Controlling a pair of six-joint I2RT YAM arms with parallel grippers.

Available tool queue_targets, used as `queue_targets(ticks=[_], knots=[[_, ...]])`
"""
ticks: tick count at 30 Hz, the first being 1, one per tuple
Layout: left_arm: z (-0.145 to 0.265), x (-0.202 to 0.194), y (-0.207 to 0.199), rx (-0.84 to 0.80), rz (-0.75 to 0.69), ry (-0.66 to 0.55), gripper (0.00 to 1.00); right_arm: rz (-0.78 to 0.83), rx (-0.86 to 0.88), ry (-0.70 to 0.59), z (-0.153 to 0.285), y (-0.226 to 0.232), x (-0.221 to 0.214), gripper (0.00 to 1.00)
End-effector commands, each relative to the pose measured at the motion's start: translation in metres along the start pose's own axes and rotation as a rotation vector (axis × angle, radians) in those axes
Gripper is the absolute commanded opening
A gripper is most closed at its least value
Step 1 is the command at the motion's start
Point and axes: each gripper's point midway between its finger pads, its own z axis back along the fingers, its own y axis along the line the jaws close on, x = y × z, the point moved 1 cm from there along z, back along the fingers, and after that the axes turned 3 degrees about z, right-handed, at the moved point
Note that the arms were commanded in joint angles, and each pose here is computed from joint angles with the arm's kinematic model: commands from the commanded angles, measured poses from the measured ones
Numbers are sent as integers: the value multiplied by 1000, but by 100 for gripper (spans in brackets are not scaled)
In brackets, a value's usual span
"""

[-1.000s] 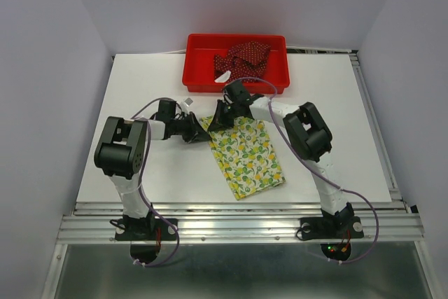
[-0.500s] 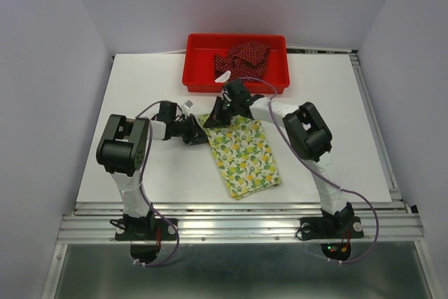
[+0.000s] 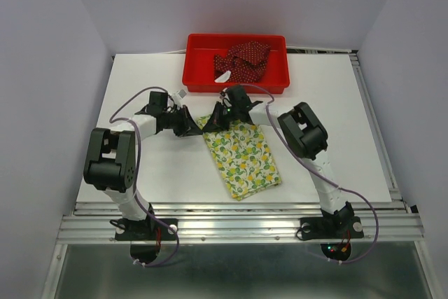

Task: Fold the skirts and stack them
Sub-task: Fold the skirt

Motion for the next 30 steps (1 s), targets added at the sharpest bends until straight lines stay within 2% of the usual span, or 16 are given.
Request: queue_targets(ticks=[1, 6, 8, 9, 13, 15, 16, 18, 19, 20, 21, 22, 23, 25, 26, 30], knots=[[13, 0, -14, -30, -65, 5, 10, 34, -9, 4, 1, -4, -4, 1], [3, -11, -23, -84, -42, 29, 9, 81, 65, 4, 12, 25, 7, 28], [-2, -12, -24, -105, -21, 33, 9, 130, 93, -27, 34, 39, 24, 36], [-6, -13, -27, -120, -20, 33, 9, 181, 106, -40, 43, 46, 30, 43], [-18, -18, -41, -168, -52, 46, 8, 285, 112, -58, 85, 55, 46, 56], [-25, -24, -41, -164, -37, 58, 8, 308, 102, -52, 110, 50, 50, 56], [-31, -28, -39, -166, -31, 65, 8, 366, 105, -27, 117, 44, 46, 55], [-38, -29, -31, -139, -13, 67, 7, 371, 64, 34, 136, 27, 34, 54], [-46, -34, -22, -121, 6, 90, 7, 460, 64, 75, 140, 20, 25, 53], [-49, -32, -18, -108, 8, 90, 6, 424, 31, 142, 149, 4, 8, 52], [-53, -34, -13, -96, 14, 101, 6, 439, 18, 166, 156, -5, 1, 51], [-59, -33, -7, -82, 21, 114, 5, 461, 9, 248, 165, -19, -23, 49], [-62, -33, -3, -71, 19, 121, 5, 442, -3, 284, 171, -29, -33, 49], [-70, -26, 2, -52, -9, 133, 2, 435, -14, 363, 178, -52, -56, 39], [-73, -22, 7, -29, -22, 134, 0, 367, -27, 434, 181, -70, -82, 33], [-84, -10, 21, 38, -63, 159, 0, 203, -41, 533, 179, -111, -117, 23]])
